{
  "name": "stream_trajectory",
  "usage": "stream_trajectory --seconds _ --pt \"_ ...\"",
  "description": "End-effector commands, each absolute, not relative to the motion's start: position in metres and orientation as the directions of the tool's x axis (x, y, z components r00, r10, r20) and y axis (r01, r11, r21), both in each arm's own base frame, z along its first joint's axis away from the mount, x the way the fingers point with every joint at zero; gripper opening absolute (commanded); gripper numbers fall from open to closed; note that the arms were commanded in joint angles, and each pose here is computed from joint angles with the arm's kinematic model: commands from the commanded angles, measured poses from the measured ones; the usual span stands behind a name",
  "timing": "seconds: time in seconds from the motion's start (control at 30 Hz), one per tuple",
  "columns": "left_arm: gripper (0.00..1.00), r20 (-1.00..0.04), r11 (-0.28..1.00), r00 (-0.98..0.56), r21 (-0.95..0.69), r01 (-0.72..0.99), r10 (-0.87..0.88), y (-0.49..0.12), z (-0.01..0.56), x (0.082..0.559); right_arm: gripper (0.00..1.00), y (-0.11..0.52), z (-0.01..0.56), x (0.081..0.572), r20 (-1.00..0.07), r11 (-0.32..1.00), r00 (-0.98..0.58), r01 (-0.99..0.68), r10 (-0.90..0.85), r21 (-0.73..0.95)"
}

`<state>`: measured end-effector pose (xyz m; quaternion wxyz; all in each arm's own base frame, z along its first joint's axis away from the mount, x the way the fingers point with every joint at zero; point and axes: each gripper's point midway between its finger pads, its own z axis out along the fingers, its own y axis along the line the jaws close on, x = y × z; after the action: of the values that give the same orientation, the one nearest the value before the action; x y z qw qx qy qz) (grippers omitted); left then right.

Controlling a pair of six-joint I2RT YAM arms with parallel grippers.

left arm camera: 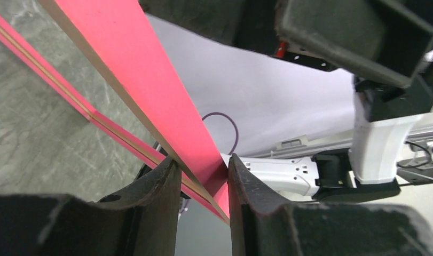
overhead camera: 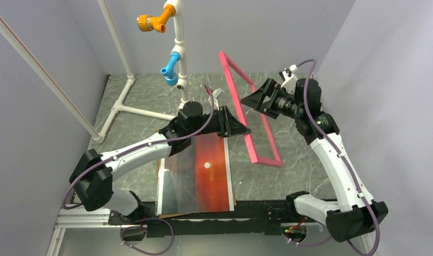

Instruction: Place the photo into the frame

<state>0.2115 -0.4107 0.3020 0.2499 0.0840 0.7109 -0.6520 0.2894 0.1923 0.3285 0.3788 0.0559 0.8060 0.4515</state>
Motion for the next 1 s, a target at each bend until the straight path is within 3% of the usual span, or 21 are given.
stream_trajectory --seconds 0.0,0.47,0.97 --pt "0.0 -0.606 0.278 -0.778 -0.786 0.553 -0.164 -0.399 0.321 0.22 0.95 0.166 0.343 0.295 -0.658 0.714 -0.642 -0.237 0.394 0.658" --pt "0.0 -0.628 0.289 -0.772 -0.76 0.582 -0.095 -0.409 0.378 0.218 0.97 0.134 0.371 0.3 -0.673 0.742 -0.617 -0.206 0.408 0.638" --pt "0.03 -0.566 0.375 -0.819 -0.782 0.499 -0.09 -0.435 0.35 0.239 0.96 0.127 0.365 0.308 -0.592 0.654 -0.673 -0.209 0.443 0.727"
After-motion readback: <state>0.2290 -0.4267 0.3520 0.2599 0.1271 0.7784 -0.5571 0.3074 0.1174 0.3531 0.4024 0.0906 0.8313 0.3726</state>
